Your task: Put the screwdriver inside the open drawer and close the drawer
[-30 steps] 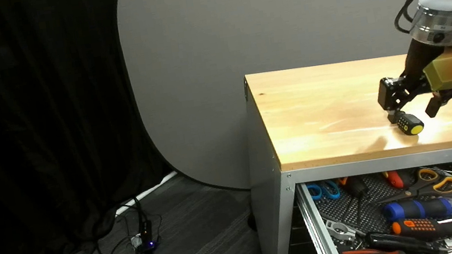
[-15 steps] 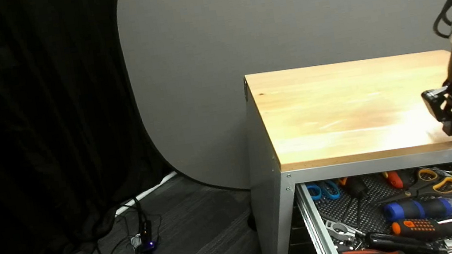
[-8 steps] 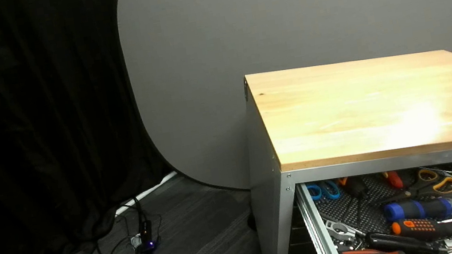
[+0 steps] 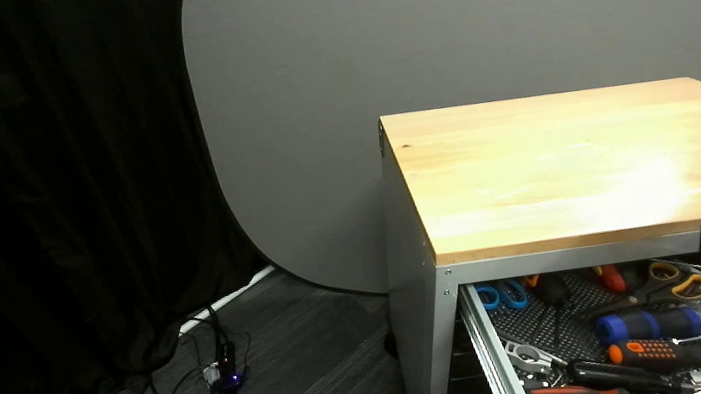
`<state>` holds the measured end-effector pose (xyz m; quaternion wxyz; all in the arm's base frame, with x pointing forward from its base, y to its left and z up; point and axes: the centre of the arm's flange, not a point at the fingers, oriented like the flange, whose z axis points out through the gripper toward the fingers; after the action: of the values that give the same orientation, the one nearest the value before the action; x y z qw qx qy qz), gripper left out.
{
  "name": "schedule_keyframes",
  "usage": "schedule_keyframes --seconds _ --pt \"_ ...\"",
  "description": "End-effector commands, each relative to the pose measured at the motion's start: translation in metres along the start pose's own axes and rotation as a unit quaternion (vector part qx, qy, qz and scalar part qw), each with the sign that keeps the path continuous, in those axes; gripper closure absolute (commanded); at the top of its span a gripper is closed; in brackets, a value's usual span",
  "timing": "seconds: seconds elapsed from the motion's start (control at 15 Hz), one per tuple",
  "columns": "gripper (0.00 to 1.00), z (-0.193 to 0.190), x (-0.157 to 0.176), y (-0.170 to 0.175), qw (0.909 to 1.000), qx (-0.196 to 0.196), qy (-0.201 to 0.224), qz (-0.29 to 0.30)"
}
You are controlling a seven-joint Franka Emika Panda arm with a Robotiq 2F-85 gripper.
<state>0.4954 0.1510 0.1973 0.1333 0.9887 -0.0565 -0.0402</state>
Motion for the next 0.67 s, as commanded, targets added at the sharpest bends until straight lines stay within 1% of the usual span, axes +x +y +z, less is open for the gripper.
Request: schedule_keyframes --seconds 0.0,0.07,0.27,0.4,0.6 --pt "0.00 -0.006 0.005 0.046 0.9980 0.015 -0.060 0.013" --pt "0.00 0.002 0.002 0.059 0.9957 0.011 -0.092 0.000" --pt "0.00 0.021 -0.004 0.092 0.9867 -0.015 -0.162 0.000" --pt "0.01 0.036 -0.011 0.111 0.9808 -0.022 -0.193 0.017" --pt "0.00 0.053 -0.025 0.124 0.9717 -0.035 -0.233 0.019"
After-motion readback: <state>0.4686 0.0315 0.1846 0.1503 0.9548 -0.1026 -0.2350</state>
